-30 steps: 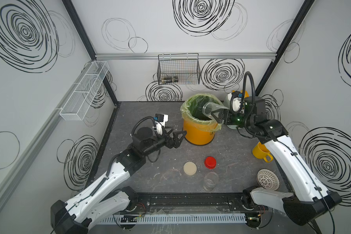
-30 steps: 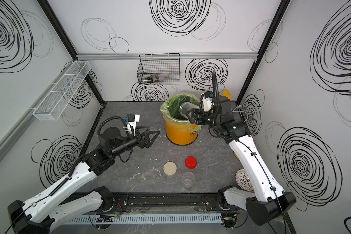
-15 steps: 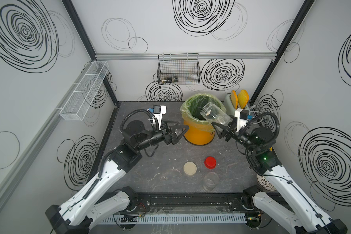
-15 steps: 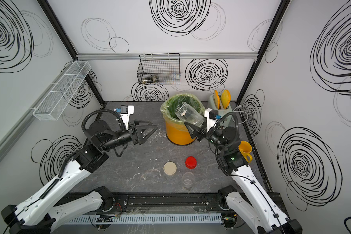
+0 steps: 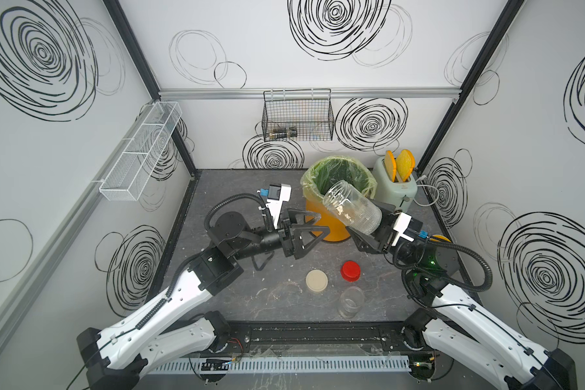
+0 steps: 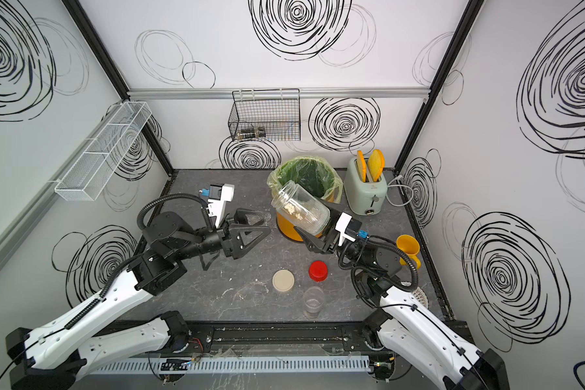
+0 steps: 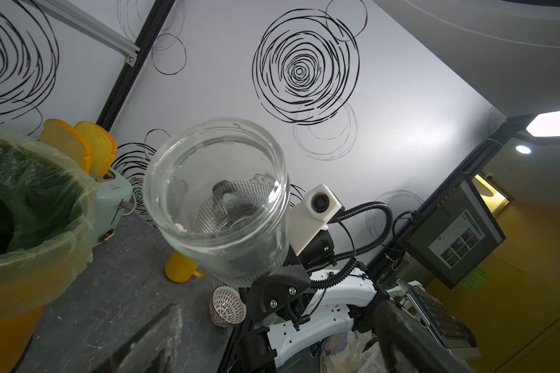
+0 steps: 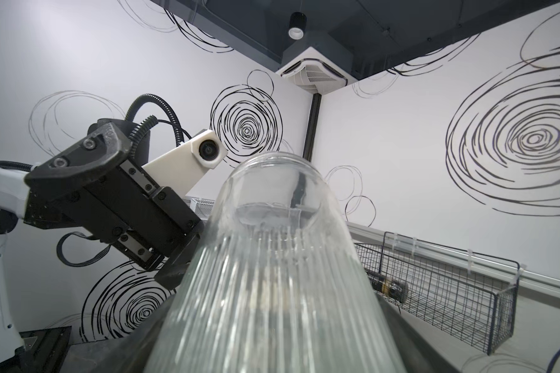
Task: Empty expired oatmeal from jars
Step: Place the jar at the center of the board.
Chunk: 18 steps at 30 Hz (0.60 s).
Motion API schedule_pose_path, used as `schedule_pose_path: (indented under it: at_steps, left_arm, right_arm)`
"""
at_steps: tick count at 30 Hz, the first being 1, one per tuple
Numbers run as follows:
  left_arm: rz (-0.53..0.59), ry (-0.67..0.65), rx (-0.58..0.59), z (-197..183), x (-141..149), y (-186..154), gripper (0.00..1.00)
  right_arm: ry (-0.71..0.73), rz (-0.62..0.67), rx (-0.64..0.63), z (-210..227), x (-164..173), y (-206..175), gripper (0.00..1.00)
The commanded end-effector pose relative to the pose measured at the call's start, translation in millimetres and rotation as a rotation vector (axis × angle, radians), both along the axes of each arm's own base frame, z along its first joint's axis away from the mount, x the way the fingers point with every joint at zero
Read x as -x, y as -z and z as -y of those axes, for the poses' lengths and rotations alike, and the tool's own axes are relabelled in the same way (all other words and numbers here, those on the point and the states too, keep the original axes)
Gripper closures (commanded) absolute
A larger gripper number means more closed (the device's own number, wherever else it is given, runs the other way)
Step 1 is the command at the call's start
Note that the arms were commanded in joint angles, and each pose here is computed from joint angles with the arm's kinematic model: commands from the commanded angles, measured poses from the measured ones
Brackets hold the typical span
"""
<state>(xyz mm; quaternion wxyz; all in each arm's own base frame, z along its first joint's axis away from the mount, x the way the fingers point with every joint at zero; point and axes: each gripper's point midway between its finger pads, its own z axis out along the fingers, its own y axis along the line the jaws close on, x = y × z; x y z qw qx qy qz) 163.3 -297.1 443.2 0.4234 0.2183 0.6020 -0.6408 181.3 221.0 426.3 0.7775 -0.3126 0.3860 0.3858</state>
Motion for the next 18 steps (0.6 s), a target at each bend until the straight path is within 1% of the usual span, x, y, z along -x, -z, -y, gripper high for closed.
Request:
schedule_pose_path:
  at_steps: [1,5,8,10,15,18]
  left_arm:
    - [0.108,-0.017,0.101,4,4,-24,0.04]
    - [0.119,0.004,0.114,19,2,-24,0.04]
    - [0.114,-0.016,0.100,30,-5,-20,0.04]
    - [0.126,-0.036,0.113,33,-8,-21,0.04]
    - [0.138,-0.110,0.127,35,-19,-23,0.04]
    - [0.150,-0.155,0.194,25,-22,-34,0.04]
  right_arm:
    - [0.006,0.182,-0.121,14,26,-40,1.00]
    - [-0.021,0.190,-0.138,8,32,-42,1.00]
    - [-0.051,0.187,-0.146,1,36,-43,1.00]
    - [-0.069,0.182,-0.144,-6,38,-40,1.00]
    - [-0.092,0.161,-0.137,-19,39,-33,1.00]
    - [-0.094,0.144,-0.135,-24,36,-29,1.00]
